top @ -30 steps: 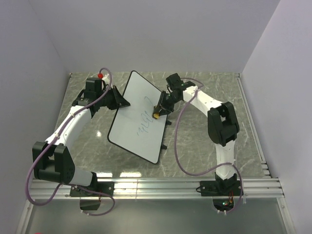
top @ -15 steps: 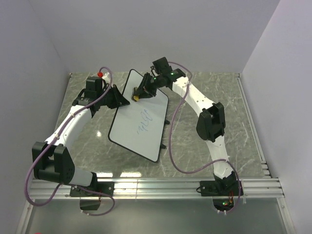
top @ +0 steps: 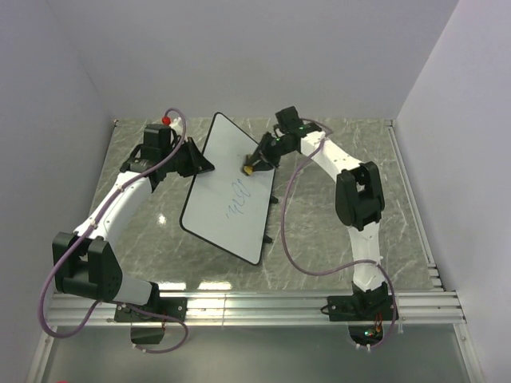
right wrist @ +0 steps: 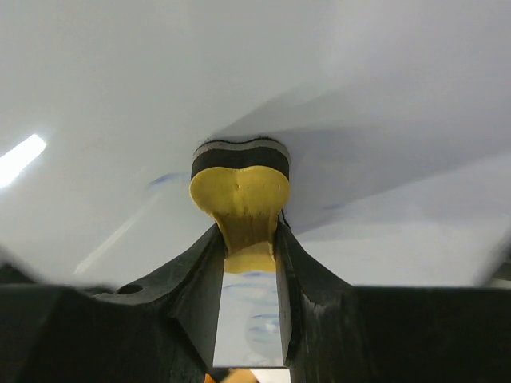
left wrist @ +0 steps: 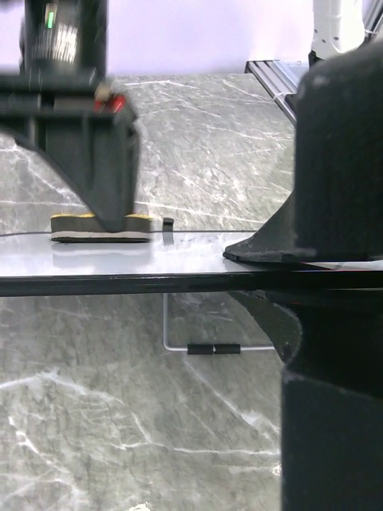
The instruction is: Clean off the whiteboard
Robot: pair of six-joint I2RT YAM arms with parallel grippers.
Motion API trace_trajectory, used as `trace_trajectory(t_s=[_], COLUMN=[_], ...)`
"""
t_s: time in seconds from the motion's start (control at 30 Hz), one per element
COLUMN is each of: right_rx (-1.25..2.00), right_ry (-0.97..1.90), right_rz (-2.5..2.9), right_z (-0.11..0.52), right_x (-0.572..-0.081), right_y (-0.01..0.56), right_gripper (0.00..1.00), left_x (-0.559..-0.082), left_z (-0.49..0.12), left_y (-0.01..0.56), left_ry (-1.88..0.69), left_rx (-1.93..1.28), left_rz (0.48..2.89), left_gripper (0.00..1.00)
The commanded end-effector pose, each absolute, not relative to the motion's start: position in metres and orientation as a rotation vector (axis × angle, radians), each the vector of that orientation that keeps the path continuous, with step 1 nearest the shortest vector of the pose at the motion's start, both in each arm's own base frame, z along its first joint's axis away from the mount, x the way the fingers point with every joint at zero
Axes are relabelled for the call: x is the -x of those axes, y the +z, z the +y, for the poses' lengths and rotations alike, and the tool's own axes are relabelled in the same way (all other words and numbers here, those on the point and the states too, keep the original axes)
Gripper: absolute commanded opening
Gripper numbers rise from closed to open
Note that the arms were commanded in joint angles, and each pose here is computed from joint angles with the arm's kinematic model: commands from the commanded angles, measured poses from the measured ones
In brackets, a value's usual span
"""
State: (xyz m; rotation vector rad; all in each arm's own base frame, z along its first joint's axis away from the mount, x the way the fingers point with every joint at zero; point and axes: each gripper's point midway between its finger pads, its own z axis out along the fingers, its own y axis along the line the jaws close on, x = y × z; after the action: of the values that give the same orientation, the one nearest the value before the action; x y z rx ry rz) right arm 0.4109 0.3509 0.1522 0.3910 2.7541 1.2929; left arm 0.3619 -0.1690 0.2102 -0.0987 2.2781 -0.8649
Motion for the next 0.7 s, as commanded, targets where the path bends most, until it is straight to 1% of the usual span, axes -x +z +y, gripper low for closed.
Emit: trace_trajectory(t_s=[0.0, 0.1, 0.2, 0.33, 0.47, 0.5, 0.57, 0.6, 0.67], right_rx=[-0.517, -0.478, -0.449, -0.398, -0.355, -0.334, -0.34, -0.319, -0.345], right_ry=[0.949, 0.876, 0.835, 0.857, 0.932, 0.972, 1.015, 1.064, 1.11], right_rz=[2.906, 2.948, 2.997, 2.991, 2.932, 2.885, 2.85, 2.783, 2.757], right_z=[0.299, 0.288, 0.286, 0.301, 0.326, 0.335, 0.348, 0.358, 0.367], right_x=[-0.408, -0.397, -0.37, -0.352, -0.361, -0.372, -0.382, -0.396, -0.406], right_y=[0.074, 0.066, 0.053, 0.059, 0.087, 0.105, 0.12, 0.145, 0.16], right_gripper=[0.0, 0.0, 0.0, 0.0, 0.0, 0.0, 0.0, 0.0, 0.0], left_x=[-0.352, -0.35, -0.349, -0.348, -0.347, -0.347, -0.346, -0.346, -0.344], left_z=[-0.174, -0.174, -0.174, -0.177, -0.18, -0.181, -0.183, -0.184, -0.188], left_y=[0.209, 0.209, 0.208, 0.21, 0.207, 0.207, 0.207, 0.207, 0.206], left_ry=[-0.745, -0.746, -0.749, -0.761, -0.757, -0.756, -0.757, -0.76, -0.764], left_rx=[-0.106, -0.103, -0.102, -0.107, -0.12, -0.129, -0.136, -0.14, -0.15], left_rz=[2.278, 2.276, 2.274, 2.268, 2.277, 2.276, 2.277, 2.278, 2.282], left_gripper=[0.0, 0.0, 0.0, 0.0, 0.0, 0.0, 0.0, 0.0, 0.0])
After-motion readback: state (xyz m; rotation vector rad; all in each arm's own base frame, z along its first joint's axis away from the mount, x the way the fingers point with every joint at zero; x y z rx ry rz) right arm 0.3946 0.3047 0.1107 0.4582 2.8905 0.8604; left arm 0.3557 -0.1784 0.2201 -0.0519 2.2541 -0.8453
